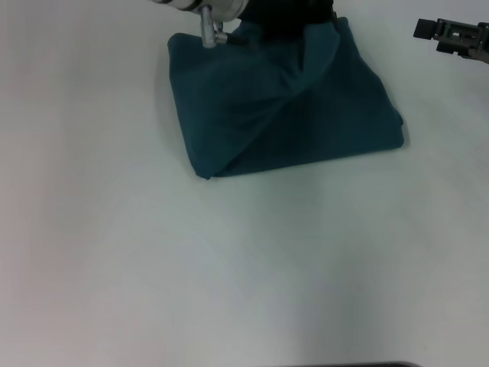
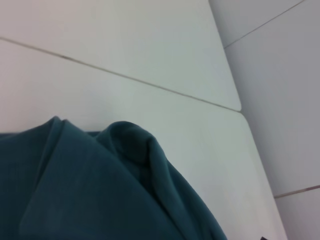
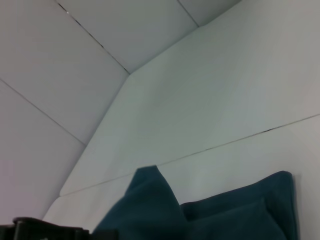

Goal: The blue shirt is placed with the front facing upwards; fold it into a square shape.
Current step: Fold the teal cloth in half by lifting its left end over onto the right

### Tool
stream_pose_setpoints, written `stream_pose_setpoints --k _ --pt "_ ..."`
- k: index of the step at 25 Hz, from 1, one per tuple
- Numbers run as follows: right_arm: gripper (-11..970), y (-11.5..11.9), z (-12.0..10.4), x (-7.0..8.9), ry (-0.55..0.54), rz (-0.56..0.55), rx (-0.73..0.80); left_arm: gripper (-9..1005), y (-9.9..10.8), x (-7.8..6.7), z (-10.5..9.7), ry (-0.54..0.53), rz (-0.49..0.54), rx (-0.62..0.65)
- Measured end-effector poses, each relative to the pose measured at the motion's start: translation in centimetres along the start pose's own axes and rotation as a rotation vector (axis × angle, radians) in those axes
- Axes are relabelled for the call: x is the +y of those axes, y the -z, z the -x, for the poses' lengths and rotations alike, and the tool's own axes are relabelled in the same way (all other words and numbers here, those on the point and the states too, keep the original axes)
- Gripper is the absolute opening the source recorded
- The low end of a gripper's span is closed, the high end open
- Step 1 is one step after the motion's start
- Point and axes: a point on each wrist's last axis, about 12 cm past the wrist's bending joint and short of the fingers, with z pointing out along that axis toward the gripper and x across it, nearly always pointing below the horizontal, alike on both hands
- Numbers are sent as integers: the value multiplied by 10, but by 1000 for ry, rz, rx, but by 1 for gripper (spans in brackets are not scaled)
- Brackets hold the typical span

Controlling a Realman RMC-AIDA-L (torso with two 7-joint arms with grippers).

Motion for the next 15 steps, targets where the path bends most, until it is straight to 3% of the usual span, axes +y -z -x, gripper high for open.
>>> stream_pose_setpoints --k 9,15 --pt "945 -1 -2 -1 -8 -7 -3 26 -7 5 -2 16 -2 -27" --pt "944 -1 -2 -2 -11 -8 -2 26 -5 -4 -1 3 -119 -55"
